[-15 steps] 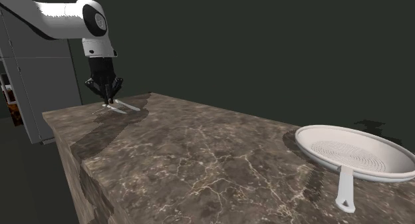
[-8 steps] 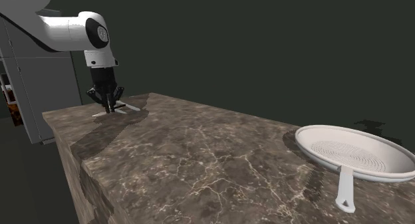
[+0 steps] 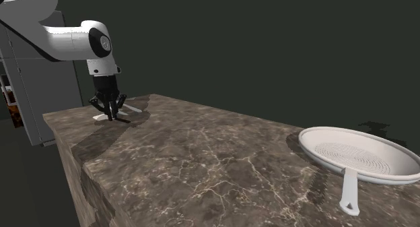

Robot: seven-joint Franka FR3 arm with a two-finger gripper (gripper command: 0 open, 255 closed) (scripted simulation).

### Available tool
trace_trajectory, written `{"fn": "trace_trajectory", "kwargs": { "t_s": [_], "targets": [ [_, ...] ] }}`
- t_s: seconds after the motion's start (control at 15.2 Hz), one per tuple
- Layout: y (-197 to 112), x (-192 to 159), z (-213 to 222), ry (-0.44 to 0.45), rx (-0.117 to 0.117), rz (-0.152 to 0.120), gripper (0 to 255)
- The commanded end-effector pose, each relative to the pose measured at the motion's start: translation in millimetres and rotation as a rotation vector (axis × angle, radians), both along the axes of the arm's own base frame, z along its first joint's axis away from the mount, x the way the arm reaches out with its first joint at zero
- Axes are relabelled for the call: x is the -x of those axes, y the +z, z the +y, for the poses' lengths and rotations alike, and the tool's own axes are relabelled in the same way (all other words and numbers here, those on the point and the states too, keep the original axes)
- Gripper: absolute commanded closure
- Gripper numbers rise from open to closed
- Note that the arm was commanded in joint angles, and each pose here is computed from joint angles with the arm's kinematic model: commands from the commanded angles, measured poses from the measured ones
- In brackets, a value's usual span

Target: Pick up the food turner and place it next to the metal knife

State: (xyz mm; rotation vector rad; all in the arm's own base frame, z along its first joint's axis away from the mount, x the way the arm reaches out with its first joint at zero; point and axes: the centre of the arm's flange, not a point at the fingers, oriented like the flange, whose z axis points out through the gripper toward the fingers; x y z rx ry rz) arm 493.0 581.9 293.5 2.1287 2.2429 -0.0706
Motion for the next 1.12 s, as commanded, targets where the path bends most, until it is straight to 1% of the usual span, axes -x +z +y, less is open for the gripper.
{"fn": "trace_trajectory", "kwargs": {
  "t_s": [0.0, 0.2, 0.26, 0.59, 0.86, 1.06],
  "targets": [
    [0, 0, 0, 0.0, 0.0, 0.0, 255],
    [0, 0, 0, 0.0, 0.0, 0.0, 255],
    [0, 0, 0, 0.0, 0.0, 0.0, 0],
    [0, 0, 0, 0.0, 0.0, 0.0, 0],
    [50, 0, 3, 0.0, 0.0, 0.0, 0],
    [50, 0, 3, 0.0, 0.0, 0.0, 0]
  ]
}}
